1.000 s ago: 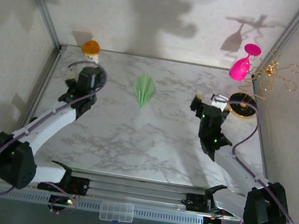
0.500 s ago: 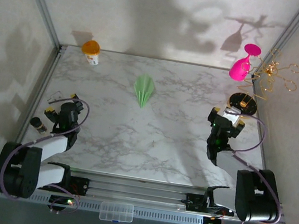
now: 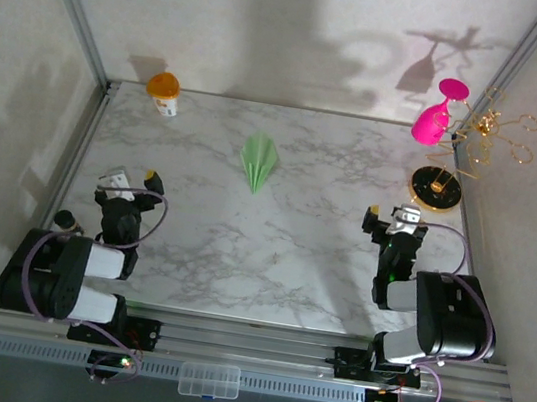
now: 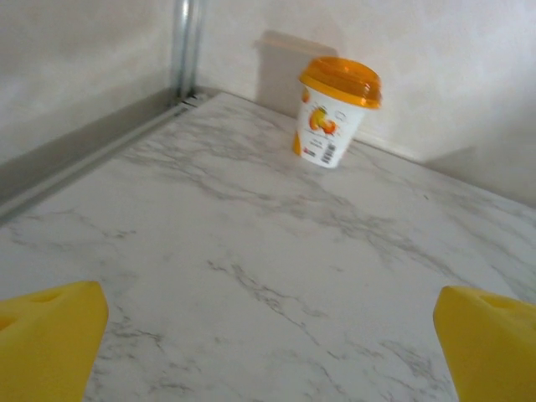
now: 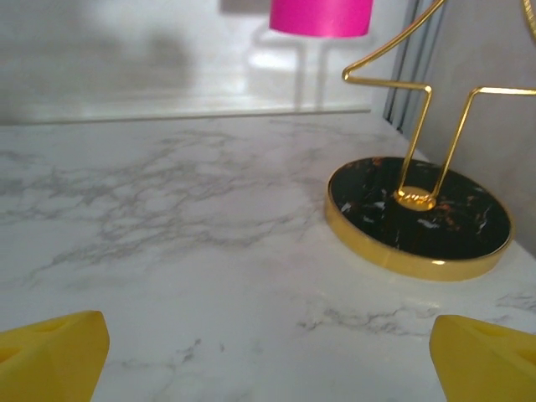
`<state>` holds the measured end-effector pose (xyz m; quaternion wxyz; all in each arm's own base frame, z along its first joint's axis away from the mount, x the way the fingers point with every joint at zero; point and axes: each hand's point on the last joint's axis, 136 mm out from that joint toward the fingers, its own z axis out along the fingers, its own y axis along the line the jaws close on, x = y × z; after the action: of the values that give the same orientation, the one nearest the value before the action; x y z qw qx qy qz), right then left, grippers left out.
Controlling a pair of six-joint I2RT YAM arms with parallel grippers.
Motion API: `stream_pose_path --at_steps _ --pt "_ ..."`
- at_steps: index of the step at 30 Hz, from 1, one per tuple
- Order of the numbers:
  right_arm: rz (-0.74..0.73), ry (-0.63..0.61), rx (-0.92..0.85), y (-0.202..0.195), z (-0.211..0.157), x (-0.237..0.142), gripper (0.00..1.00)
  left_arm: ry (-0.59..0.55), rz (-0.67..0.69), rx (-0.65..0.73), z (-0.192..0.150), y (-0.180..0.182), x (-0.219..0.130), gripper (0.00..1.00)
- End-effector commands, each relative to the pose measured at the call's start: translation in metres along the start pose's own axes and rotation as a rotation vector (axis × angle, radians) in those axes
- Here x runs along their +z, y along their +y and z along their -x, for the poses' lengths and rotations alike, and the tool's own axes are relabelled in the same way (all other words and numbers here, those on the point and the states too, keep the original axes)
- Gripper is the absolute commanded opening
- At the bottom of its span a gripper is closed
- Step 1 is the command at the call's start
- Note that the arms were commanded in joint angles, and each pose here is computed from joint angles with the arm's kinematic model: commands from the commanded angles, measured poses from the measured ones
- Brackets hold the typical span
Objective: Fold a paper plane with a square sheet of paper (pick it up from the middle)
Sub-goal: Reset both arms
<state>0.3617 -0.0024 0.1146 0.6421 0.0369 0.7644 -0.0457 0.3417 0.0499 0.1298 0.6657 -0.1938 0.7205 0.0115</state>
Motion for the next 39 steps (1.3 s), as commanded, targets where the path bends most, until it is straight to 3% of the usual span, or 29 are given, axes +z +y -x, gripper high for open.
stream_pose_path --at_steps 1,17,39 --pt "0.061 -0.103 0.014 0.006 0.021 -0.002 0.99 -0.076 -0.115 -0.001 0.018 -0.020 0.001 0.99" --pt "0.081 -0.055 0.049 0.002 0.012 0.010 0.99 -0.009 -0.049 0.084 -0.003 -0.029 0.021 0.99" --pt "0.080 -0.055 0.049 0.002 0.012 0.010 0.99 -0.001 -0.052 0.100 -0.005 -0.033 0.022 0.99"
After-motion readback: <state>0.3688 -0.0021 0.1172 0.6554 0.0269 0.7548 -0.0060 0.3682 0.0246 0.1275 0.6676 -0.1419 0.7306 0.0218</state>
